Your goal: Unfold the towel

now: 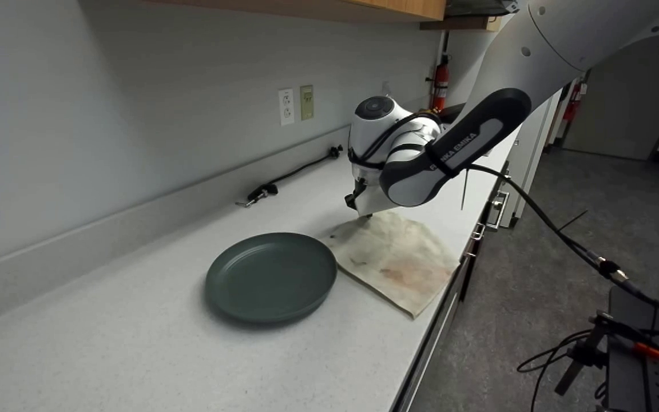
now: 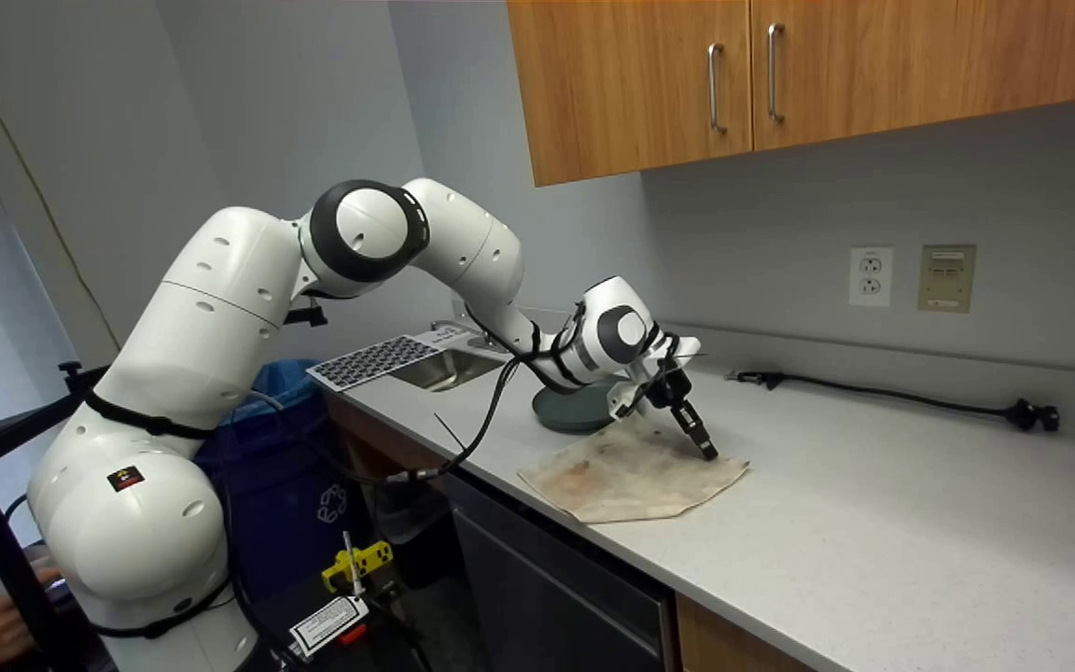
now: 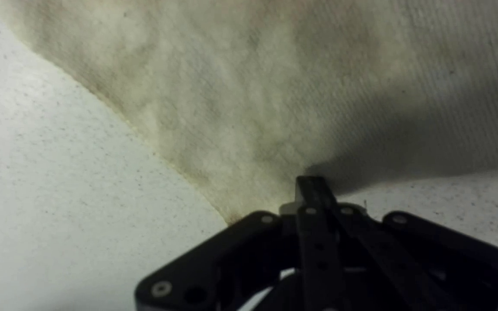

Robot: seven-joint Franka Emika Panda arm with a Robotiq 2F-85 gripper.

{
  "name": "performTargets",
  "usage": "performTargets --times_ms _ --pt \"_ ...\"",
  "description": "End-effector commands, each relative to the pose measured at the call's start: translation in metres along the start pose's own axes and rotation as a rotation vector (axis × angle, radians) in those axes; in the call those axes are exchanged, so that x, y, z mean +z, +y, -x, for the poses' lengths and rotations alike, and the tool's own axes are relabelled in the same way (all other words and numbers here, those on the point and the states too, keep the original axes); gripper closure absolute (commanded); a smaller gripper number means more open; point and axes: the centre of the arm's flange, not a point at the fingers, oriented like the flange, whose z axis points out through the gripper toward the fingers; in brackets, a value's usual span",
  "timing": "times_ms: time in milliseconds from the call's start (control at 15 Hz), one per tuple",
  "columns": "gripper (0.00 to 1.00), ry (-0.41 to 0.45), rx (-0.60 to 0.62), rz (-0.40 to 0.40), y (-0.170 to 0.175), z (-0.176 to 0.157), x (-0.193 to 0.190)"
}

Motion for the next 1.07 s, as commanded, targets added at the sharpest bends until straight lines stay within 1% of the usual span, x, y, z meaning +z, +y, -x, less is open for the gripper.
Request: performTargets --times_ms 0,67,133,267,333,600,667,733,800,867,933,1000 --pt "0.72 0.039 -0.005 0.0 0.007 0.005 -0.02" --pt "0.66 0.044 -0.025 -0.001 0.009 0.009 -0.027" --pt "0.57 0.048 -0.054 -0.002 0.013 0.016 -0.036" --pt "0.43 0.04 -0.115 -0.007 0.02 0.031 -0.056" --pt "0.35 0.037 -0.142 -0.014 0.023 0.039 -0.067" --pt "0.05 -0.012 -0.265 -0.055 0.04 0.071 -0.11" --pt "0.0 -0.033 -0.307 -0.073 0.042 0.078 -0.114" --pt "0.0 -0.051 -0.34 -0.091 0.041 0.085 -0.116" --pt "0.19 -0.068 -0.379 -0.111 0.04 0.091 -0.119" --pt "0.28 -0.076 -0.417 -0.127 0.039 0.095 -0.12" --pt "0.29 -0.093 -0.449 -0.147 0.035 0.098 -0.119" --pt "0.36 -0.103 -0.469 -0.158 0.033 0.099 -0.116"
